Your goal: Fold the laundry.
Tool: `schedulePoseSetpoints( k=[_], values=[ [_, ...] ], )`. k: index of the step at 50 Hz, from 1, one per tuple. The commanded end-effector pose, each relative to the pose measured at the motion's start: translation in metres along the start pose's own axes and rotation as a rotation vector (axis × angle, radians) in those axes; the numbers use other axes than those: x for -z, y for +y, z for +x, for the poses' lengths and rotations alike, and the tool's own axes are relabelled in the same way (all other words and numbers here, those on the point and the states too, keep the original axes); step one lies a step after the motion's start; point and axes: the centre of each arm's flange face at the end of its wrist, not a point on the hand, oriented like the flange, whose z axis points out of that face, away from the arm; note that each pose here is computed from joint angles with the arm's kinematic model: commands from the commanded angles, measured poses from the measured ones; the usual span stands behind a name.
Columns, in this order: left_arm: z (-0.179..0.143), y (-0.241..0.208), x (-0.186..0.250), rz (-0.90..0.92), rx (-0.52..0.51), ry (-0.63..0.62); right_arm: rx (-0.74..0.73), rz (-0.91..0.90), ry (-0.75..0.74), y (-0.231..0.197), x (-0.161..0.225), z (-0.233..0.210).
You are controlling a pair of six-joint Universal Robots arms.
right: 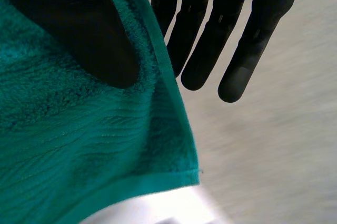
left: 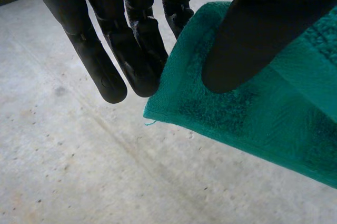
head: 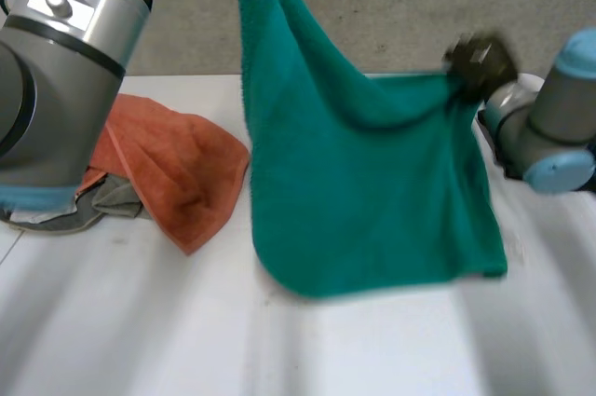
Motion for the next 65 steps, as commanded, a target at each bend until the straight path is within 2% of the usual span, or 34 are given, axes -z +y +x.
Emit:
schedulePoseSetpoints(
  k=[1, 2, 6, 12, 19, 26, 31, 41, 50, 58, 61, 65],
  values=[
    [-0.041, 0.033, -0.039, 0.029, -0.077, -0.104, 0.037, 0.329, 0.303, -0.105, 0.004, 0.071],
    [-0.048, 0.034, -0.044, 0.040, -0.087, -0.121, 0.044, 0.382, 0.333, -0.125, 0.010, 0.080],
    [-0.070, 0.035, -0.058, 0.074, -0.122, -0.198, 0.050, 0.435, 0.354, -0.154, 0.023, 0.090],
    [-0.064, 0.057, -0.051, 0.034, -0.118, -0.188, 0.043, 0.338, 0.287, -0.143, 0.044, 0.080],
    [-0.027, 0.109, -0.006, -0.160, -0.057, -0.066, 0.011, 0.072, 0.078, -0.078, 0.072, 0.033],
    [0.019, 0.162, 0.072, -0.444, 0.029, 0.050, -0.012, -0.234, -0.111, -0.005, 0.115, -0.017],
    [0.041, 0.178, 0.121, -0.605, 0.075, 0.108, -0.001, -0.320, -0.184, 0.022, 0.134, -0.037],
    [0.047, 0.169, 0.153, -0.815, 0.120, 0.178, -0.024, -0.359, -0.254, 0.034, 0.152, -0.050],
    [0.046, 0.138, 0.152, -0.843, 0.171, 0.190, -0.045, -0.371, -0.288, 0.037, 0.162, -0.057],
    [0.051, 0.134, 0.147, -0.869, 0.230, 0.066, -0.047, -0.379, -0.298, 0.040, 0.166, -0.060],
    [0.062, 0.143, 0.148, -0.907, 0.231, 0.051, -0.049, -0.383, -0.299, 0.041, 0.167, -0.061],
    [0.082, 0.139, 0.156, -0.942, 0.233, 0.098, -0.047, -0.384, -0.300, 0.041, 0.167, -0.061]
  ],
)
